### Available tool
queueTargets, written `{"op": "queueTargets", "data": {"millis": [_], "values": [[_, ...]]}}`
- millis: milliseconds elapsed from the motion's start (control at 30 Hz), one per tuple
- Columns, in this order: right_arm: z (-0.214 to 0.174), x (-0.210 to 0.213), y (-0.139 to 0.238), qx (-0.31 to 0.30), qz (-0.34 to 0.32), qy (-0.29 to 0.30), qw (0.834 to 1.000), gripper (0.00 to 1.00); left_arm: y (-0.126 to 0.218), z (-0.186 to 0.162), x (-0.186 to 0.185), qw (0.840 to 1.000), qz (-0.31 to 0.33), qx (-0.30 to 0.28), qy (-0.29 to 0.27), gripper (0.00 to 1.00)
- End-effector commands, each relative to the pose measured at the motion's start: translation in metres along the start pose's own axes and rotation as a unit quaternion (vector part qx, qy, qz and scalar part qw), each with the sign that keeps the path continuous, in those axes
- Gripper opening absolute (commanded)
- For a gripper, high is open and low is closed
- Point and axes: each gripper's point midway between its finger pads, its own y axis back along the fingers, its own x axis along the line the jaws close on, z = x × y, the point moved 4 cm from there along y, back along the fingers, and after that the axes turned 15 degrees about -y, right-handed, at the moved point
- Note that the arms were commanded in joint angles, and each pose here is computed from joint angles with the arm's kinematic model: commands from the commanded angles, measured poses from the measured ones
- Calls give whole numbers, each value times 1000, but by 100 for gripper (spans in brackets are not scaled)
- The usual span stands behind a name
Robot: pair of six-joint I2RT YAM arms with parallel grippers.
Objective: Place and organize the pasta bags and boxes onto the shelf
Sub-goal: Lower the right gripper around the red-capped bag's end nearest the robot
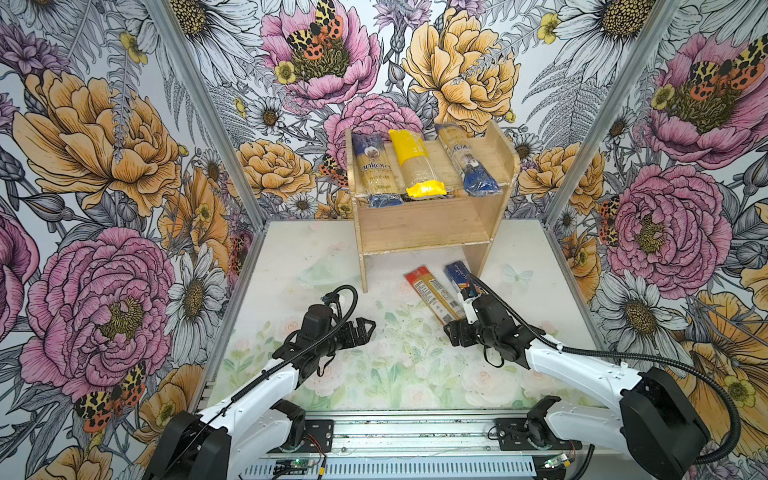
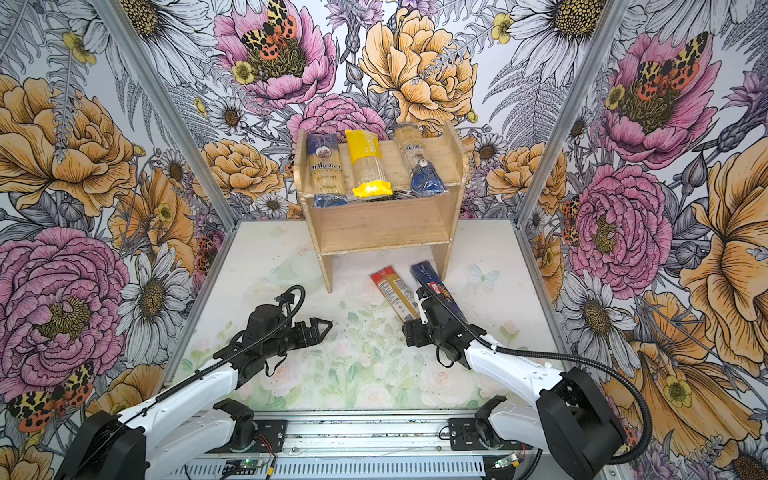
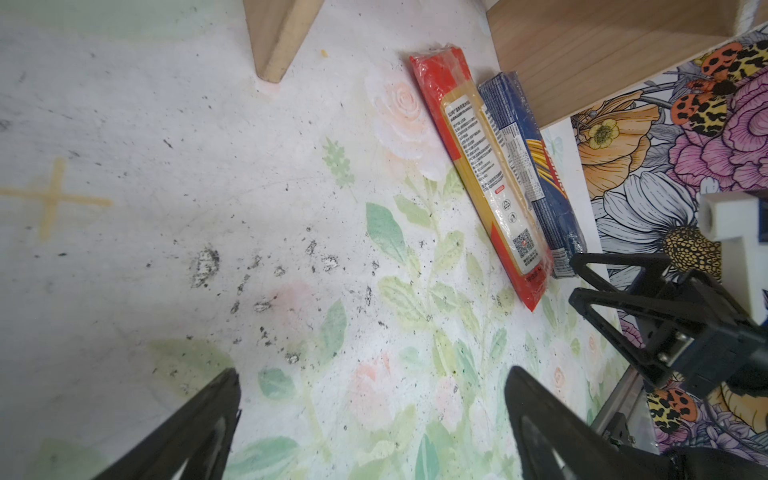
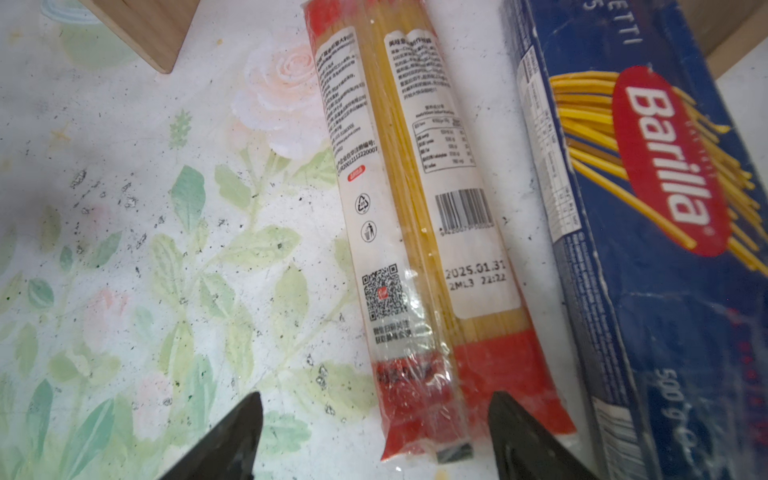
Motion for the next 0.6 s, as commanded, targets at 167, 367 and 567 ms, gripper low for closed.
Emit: {"op": "queueTargets", "data": {"millis": [167,367,567], "values": [[18,-2,-2,-48,-27,4,998,86,4,3,-4,1000,-9,-10,-15,99],[21,-5,-10,-51,-43,6,998,86,5,4,-5,1000,-9,-12,-16,99],[22,-5,-26,-49,-46,10,998,86,5,3,-4,1000,-7,-10,-16,99]]}}
